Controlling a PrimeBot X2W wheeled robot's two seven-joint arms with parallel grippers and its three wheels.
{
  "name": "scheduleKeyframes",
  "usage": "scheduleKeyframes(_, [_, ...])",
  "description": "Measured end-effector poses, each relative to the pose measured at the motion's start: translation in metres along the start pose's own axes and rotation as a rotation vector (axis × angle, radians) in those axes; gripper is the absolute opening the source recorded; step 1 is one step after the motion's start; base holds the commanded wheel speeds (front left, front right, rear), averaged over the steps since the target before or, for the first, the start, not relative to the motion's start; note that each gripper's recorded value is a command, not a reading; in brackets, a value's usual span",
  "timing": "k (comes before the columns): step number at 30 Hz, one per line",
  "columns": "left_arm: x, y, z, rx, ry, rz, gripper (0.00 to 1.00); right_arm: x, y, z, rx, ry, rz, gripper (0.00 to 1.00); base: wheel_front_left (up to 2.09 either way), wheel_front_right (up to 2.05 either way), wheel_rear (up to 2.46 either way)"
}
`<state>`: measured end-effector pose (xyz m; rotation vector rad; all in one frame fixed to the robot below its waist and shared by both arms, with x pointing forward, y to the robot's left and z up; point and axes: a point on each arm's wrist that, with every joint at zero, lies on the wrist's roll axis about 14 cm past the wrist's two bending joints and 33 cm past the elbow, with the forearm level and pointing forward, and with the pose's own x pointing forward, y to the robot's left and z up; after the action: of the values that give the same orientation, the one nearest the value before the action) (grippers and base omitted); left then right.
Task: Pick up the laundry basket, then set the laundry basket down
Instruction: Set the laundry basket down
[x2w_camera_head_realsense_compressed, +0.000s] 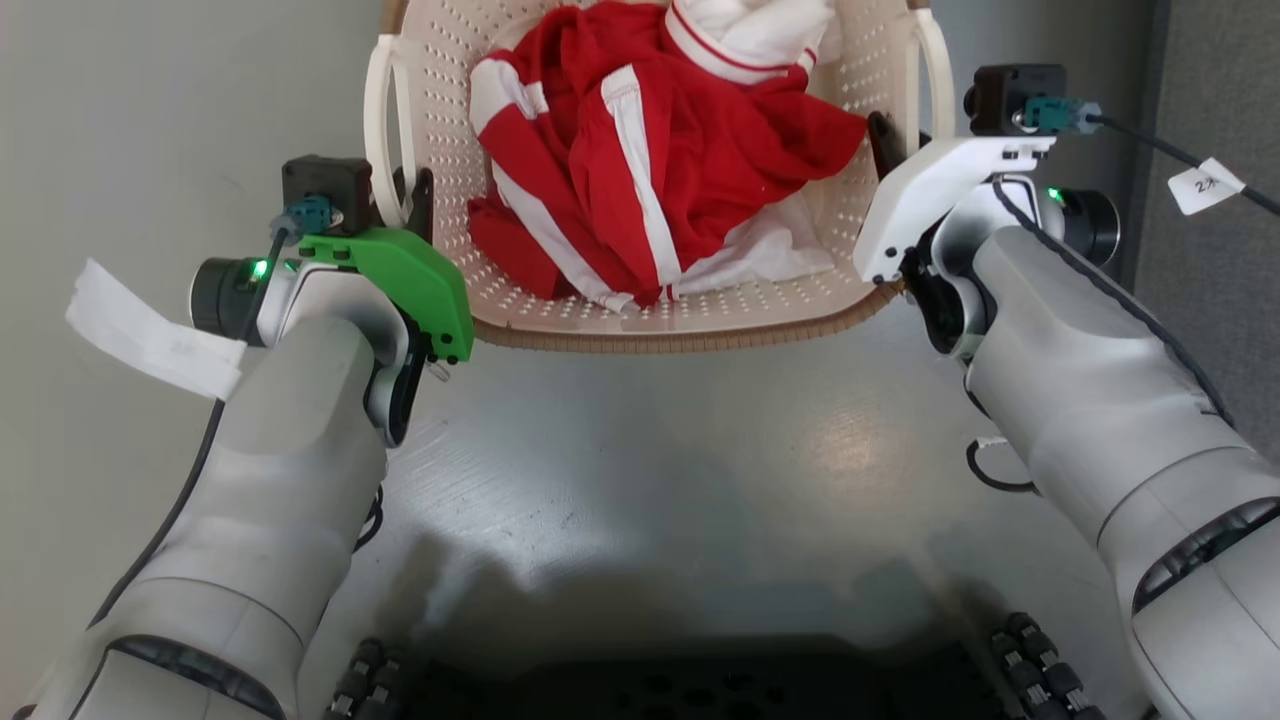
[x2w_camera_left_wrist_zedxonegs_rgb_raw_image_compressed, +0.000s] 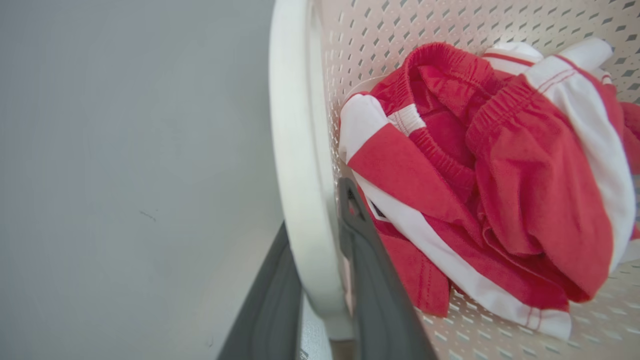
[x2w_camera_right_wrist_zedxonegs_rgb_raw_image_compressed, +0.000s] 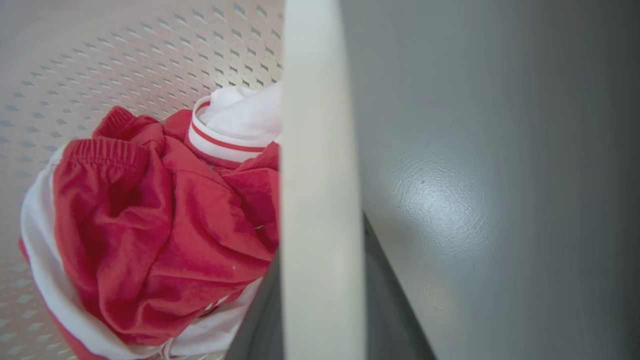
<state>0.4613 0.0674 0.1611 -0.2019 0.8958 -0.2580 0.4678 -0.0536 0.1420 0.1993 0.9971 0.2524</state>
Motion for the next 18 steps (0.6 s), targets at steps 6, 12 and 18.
scheduleKeyframes(6, [0.008, 0.002, -0.009, -0.003, 0.014, -0.003, 0.0, 0.009, -0.004, -0.007, -0.002, 0.013, -0.001, 0.0, 0.0, 0.0, 0.0])
scheduleKeyframes(12, [0.011, 0.003, -0.019, -0.005, 0.035, -0.002, 0.0, 0.013, -0.007, -0.016, -0.001, 0.03, -0.001, 0.0, 0.0, 0.0, 0.0])
scheduleKeyframes(18, [0.011, 0.004, -0.021, -0.004, 0.037, -0.002, 0.0, 0.014, -0.008, -0.02, -0.001, 0.034, -0.001, 0.0, 0.0, 0.0, 0.0])
